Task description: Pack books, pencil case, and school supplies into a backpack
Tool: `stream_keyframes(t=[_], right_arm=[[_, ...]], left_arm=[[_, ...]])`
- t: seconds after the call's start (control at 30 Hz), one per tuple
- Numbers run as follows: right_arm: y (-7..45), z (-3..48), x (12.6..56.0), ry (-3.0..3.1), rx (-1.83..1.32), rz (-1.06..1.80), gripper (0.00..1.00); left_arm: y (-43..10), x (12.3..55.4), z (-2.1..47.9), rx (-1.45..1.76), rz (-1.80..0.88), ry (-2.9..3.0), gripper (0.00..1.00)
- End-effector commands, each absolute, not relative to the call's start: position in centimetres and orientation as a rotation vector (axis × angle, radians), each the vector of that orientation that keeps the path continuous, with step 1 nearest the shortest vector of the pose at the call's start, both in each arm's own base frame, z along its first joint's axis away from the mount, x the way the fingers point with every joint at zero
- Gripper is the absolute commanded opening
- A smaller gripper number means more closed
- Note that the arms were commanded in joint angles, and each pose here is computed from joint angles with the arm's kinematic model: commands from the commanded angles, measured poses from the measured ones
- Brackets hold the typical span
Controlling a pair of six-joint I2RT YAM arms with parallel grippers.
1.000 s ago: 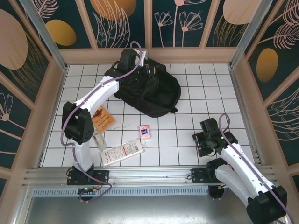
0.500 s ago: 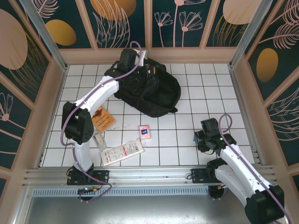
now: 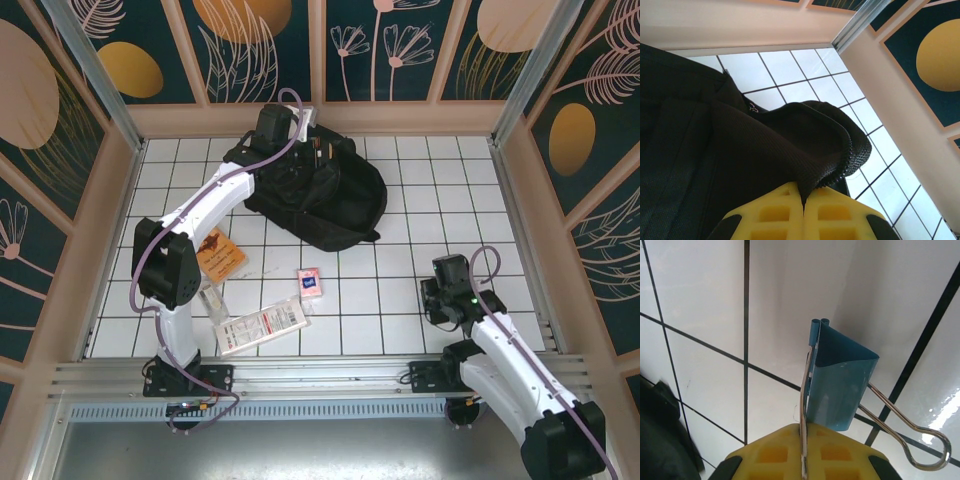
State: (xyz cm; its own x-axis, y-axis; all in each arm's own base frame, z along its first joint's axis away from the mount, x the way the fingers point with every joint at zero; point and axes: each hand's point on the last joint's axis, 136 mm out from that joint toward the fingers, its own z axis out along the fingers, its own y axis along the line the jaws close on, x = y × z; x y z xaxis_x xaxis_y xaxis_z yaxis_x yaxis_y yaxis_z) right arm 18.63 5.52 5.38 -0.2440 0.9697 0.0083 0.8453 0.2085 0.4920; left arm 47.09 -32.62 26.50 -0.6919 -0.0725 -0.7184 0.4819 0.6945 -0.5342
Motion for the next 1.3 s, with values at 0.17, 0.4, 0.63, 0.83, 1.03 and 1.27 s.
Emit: stream_keyframes(t=[0.17,0.4,0.63,0.83,1.03,1.27], right_arm=[[5.4,16.0,24.2,2.131,1.295,0.604,0.00],[11.5,25.1,31.1,2.187,0.759,0.825,0.00],[20.6,28.0,35.5,2.289,0.388,1.031,0.00],[24.9,28.6,38.3,2.306,0.306,1.027,0.00],[25.0,24.9,41.3,2.349,0.431,1.033,0.00],[30.1,22.5,44.0,2.388,0.399,1.264,0.00]], left_arm=[[-32.0,46.1,32.7,0.356,-0.986,2.022,0.00],[-31.4,44.7,36.1,0.374,-0.994,1.975,0.00],[-31.5,44.2,37.6,0.384,-1.010,1.982,0.00],[-31.5,43.9,38.7,0.377,-1.037,1.973,0.00],[-31.9,43.1,40.2,0.362,-1.120,1.938,0.00],[-33.2,42.5,41.9,0.345,-1.298,1.887,0.00]])
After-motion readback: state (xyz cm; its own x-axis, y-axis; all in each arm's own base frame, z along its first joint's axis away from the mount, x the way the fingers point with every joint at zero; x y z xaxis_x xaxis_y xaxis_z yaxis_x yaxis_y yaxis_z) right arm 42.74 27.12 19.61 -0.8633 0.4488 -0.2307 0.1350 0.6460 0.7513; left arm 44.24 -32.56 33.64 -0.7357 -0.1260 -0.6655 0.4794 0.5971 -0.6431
